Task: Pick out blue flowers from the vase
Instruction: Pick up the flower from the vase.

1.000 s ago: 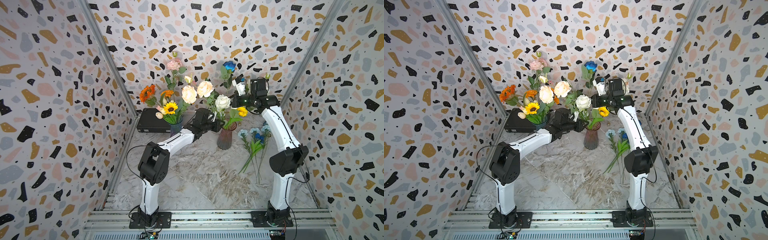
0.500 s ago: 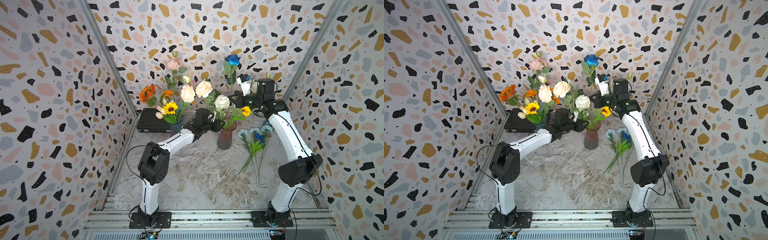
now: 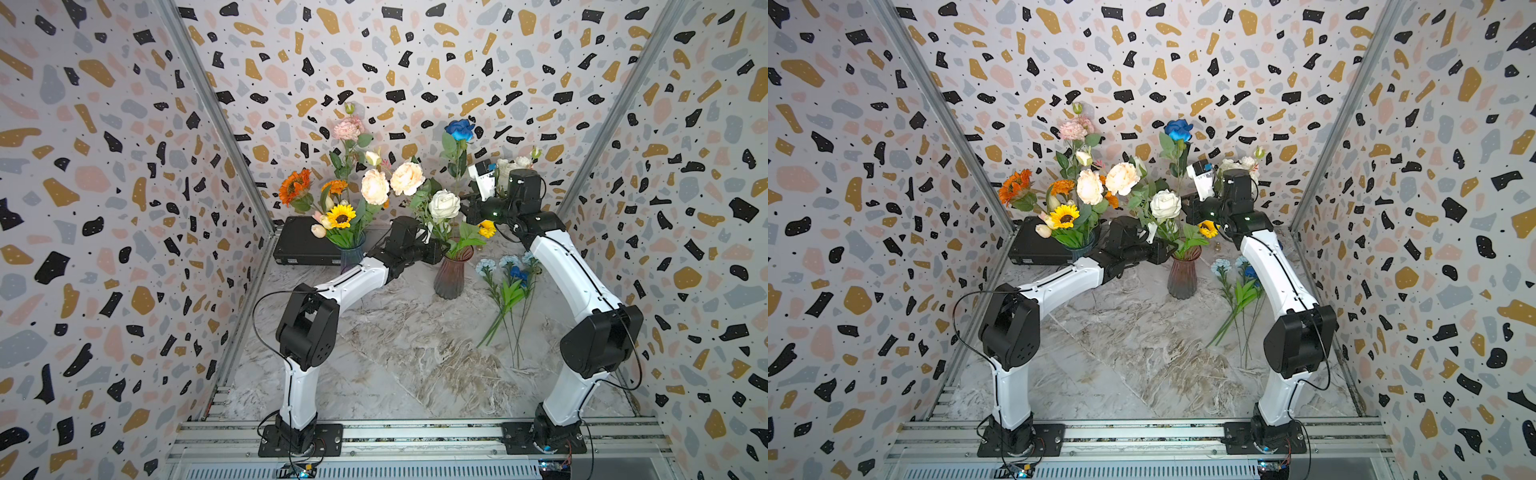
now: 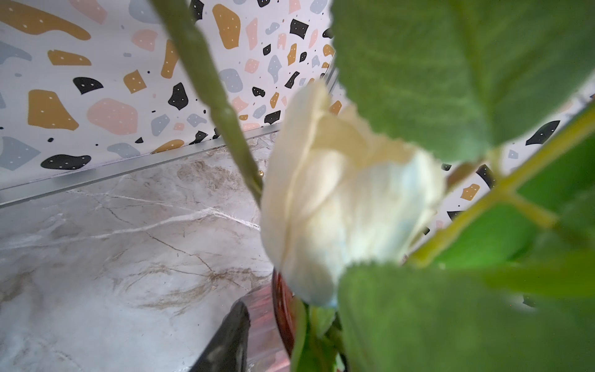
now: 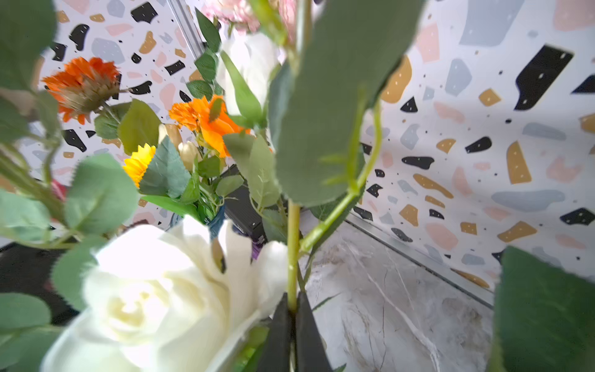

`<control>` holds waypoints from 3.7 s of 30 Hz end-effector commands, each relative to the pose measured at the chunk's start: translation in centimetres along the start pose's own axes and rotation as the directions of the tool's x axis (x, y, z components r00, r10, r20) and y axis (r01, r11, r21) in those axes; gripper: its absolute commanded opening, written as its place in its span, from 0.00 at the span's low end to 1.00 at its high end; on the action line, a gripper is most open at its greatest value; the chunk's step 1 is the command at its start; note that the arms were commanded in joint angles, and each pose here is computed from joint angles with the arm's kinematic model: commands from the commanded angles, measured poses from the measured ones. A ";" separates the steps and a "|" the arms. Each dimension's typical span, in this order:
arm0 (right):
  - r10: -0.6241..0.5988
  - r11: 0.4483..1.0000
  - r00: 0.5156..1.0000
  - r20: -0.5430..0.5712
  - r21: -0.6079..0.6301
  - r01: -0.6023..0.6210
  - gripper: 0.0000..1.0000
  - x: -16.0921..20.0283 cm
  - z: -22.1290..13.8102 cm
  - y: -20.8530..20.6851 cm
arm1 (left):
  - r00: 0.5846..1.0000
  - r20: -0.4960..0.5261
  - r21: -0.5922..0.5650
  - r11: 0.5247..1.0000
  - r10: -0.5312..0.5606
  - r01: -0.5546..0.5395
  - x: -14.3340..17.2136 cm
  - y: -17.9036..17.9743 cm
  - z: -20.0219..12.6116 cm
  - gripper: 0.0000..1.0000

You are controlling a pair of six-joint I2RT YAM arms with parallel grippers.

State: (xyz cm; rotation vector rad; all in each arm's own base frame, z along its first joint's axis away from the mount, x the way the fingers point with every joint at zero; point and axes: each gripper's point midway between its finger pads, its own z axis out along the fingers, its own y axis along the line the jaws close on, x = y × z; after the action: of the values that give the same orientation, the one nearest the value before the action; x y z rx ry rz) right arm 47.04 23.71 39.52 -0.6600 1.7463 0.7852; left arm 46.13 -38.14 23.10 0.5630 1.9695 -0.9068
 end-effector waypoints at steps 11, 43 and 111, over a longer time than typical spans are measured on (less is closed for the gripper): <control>-0.105 0.993 0.985 0.139 -0.046 0.112 0.26 -4.1 -0.3 1.5 | 0.999 -0.041 -0.024 1.000 0.010 -0.011 0.9 0.8 -0.1 0.45; -0.047 0.995 0.997 0.068 -0.082 0.053 0.29 -2.5 5.2 -1.8 | 0.998 -0.061 -0.025 1.000 0.013 -0.014 1.3 1.2 0.7 0.45; -0.027 1.000 0.985 -0.169 -0.013 0.025 0.32 3.7 5.4 -3.4 | 0.998 -0.055 -0.035 0.999 0.022 -0.024 0.3 1.4 -0.1 0.45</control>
State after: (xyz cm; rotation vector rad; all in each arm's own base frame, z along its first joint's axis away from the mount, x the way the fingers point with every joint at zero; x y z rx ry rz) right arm 52.16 25.44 32.96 -0.7611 1.8983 0.7471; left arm 46.30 -37.79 23.17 0.5903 1.9876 -0.8790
